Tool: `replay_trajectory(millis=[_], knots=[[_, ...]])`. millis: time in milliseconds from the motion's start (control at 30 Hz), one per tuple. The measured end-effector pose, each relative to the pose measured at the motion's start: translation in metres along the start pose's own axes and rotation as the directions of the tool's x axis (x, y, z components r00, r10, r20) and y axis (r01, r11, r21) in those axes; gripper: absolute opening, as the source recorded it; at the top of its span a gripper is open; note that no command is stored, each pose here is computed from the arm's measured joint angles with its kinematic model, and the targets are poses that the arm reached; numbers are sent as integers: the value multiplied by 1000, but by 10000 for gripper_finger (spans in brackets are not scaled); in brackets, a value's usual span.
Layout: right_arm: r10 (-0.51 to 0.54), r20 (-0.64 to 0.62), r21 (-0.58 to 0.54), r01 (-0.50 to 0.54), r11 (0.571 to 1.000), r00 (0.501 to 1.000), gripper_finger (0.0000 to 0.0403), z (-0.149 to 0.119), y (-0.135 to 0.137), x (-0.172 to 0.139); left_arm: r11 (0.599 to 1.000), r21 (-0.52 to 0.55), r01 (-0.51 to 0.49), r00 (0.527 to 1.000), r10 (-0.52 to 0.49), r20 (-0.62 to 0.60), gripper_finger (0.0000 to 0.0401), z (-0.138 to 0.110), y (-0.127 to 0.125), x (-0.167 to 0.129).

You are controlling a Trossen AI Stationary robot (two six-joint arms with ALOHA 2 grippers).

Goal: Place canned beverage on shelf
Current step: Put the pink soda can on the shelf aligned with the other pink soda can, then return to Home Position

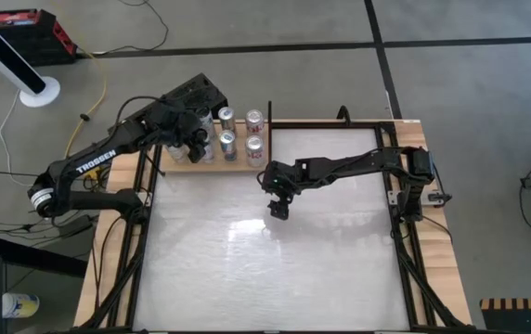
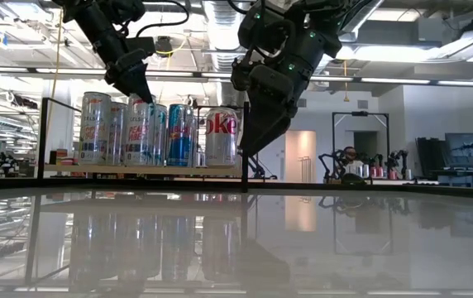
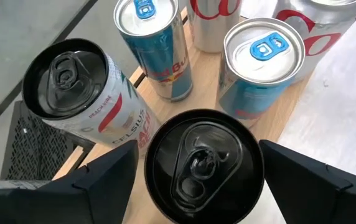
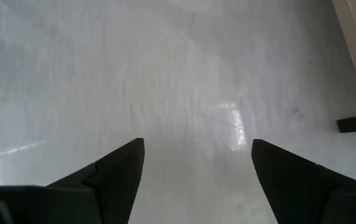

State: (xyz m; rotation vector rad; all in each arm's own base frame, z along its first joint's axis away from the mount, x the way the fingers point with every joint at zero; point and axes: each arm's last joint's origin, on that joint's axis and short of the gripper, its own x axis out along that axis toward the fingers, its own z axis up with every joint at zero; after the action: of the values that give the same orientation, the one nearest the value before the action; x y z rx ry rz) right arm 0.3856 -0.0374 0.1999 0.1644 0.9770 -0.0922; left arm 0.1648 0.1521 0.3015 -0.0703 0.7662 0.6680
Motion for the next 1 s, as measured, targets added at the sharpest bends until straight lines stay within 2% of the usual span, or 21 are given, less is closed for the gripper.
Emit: replay_trajectory(millis=[433,600,767,933,1000], knots=[[0,-1,0,0,1000,1000,320,0,0,0,1000,1,-30,998,29,53,316,1,1,-14],[-6,-28,-3,6,1000,1000,320,5,-2,-6,999,-13,-47,987,48,151,316,7,2,-27],[-12,-68,-56,8,998,998,316,10,-1,-14,999,-10,-52,966,53,254,316,15,-2,-37],[-16,-62,-86,11,996,998,276,21,-4,-25,995,-13,-98,942,97,322,316,30,-8,-52],[-25,-61,-104,18,994,998,241,25,-5,-31,999,-4,-47,928,45,371,316,38,-14,-59]])
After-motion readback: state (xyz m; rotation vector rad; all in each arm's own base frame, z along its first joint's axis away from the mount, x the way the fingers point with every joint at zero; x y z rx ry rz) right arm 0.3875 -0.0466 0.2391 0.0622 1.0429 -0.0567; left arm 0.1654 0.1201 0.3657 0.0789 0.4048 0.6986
